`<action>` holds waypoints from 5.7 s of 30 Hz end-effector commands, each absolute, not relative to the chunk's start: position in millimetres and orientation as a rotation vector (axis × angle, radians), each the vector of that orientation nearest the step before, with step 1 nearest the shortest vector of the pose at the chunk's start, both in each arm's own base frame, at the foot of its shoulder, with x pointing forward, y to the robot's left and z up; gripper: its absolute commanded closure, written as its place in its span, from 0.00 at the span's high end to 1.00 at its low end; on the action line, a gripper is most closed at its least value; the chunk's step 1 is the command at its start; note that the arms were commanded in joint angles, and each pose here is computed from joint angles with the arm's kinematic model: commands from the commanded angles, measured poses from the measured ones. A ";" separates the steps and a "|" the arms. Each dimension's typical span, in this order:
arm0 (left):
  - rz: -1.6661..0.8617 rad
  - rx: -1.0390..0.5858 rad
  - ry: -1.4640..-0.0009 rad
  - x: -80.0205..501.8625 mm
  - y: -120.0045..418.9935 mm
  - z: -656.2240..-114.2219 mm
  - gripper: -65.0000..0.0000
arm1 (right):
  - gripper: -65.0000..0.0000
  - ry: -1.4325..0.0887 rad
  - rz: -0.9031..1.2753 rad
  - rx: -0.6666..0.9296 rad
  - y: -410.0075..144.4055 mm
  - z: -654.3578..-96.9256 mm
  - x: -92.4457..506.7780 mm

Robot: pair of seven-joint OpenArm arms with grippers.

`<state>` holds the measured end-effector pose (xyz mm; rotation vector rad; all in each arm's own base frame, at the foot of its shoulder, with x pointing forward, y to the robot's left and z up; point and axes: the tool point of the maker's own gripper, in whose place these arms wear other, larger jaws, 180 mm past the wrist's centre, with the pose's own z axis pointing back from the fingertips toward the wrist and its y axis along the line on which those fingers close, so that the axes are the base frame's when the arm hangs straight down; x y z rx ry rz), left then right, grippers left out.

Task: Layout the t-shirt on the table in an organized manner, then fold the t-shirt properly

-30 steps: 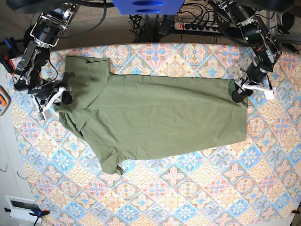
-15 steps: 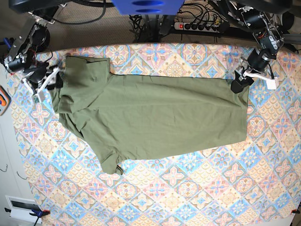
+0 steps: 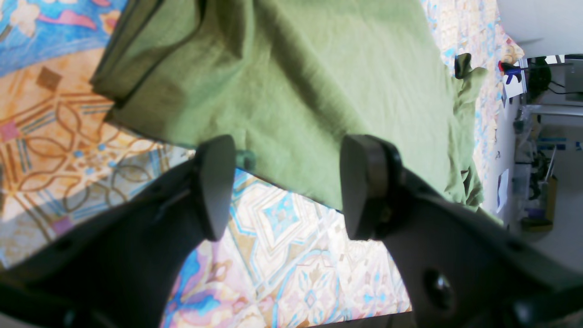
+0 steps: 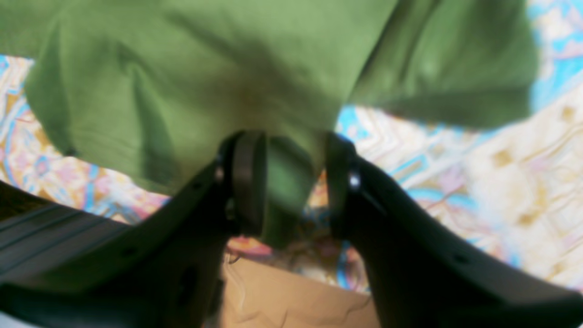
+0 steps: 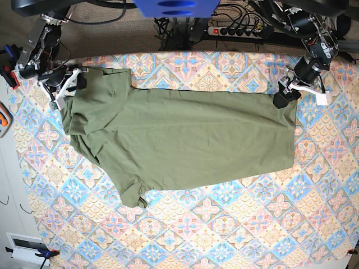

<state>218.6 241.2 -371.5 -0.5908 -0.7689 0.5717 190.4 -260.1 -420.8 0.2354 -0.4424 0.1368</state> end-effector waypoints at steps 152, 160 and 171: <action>0.536 -0.554 -0.789 221.2 249.8 -365.9 0.56 | 0.01 -0.935 0.367 0.407 -175.1 -302.7 315.7; 0.534 -0.551 -0.789 221.4 250.7 -365.6 0.56 | 0.02 -0.825 0.303 0.482 -172.5 -342.4 320.2; 0.536 -0.554 -0.792 222.0 250.0 -365.5 0.56 | 0.51 -0.754 0.305 0.422 -197.2 -357.4 294.2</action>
